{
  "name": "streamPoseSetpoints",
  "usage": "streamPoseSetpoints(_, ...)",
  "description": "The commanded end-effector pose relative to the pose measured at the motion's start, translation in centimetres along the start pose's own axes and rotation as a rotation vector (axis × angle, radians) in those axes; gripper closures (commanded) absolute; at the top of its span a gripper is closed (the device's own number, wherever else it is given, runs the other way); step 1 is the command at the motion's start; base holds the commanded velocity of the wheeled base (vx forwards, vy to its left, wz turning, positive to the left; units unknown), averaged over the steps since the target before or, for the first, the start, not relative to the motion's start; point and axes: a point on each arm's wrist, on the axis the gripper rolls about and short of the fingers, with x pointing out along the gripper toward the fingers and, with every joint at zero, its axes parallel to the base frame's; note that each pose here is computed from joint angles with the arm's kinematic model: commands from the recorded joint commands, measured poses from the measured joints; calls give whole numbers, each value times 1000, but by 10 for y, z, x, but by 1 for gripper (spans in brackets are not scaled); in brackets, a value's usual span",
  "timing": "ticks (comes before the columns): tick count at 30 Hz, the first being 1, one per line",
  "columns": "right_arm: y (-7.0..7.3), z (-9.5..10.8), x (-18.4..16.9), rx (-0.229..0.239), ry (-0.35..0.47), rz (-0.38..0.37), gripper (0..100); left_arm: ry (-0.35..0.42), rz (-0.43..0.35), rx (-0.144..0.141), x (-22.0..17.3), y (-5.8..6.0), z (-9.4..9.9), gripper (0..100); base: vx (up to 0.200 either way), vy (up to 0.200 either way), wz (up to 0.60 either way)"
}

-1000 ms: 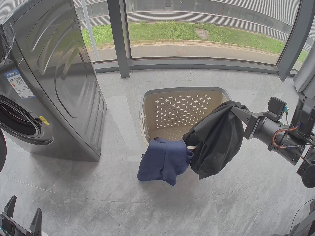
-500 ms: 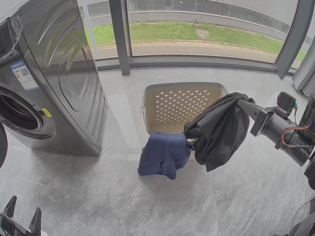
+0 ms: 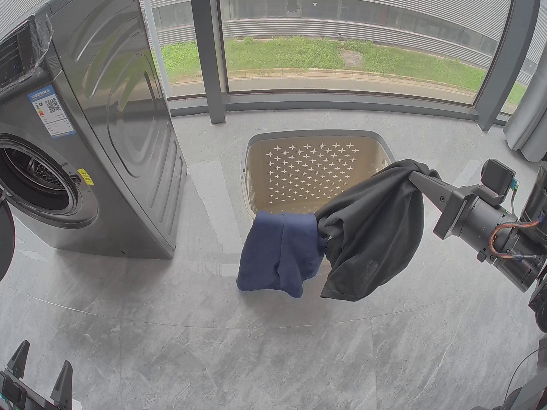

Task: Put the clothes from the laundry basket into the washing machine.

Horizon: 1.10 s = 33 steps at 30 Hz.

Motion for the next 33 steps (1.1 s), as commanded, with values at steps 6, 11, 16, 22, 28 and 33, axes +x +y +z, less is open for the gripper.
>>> streamPoseSetpoints(6,2,1,1,1,-3,6,100,8,-1,-2,1,0,-5,0,0,200,0)
streamPoseSetpoints(11,5,-1,1,3,-5,19,100,8,-1,-4,1,0,-5,0,0,200,0)
streamPoseSetpoints(16,7,-1,1,4,-4,26,100,8,-1,-2,1,0,-5,0,0,200,0)
streamPoseSetpoints(22,12,-2,1,7,-3,51,100,8,-1,-2,1,0,-5,0,0,200,0)
streamPoseSetpoints(28,15,-1,1,9,-4,62,100,8,-1,-4,1,0,-5,0,0,200,0)
streamPoseSetpoints(33,15,-1,1,9,-5,64,100,8,-1,1,1,0,-5,0,0,200,0)
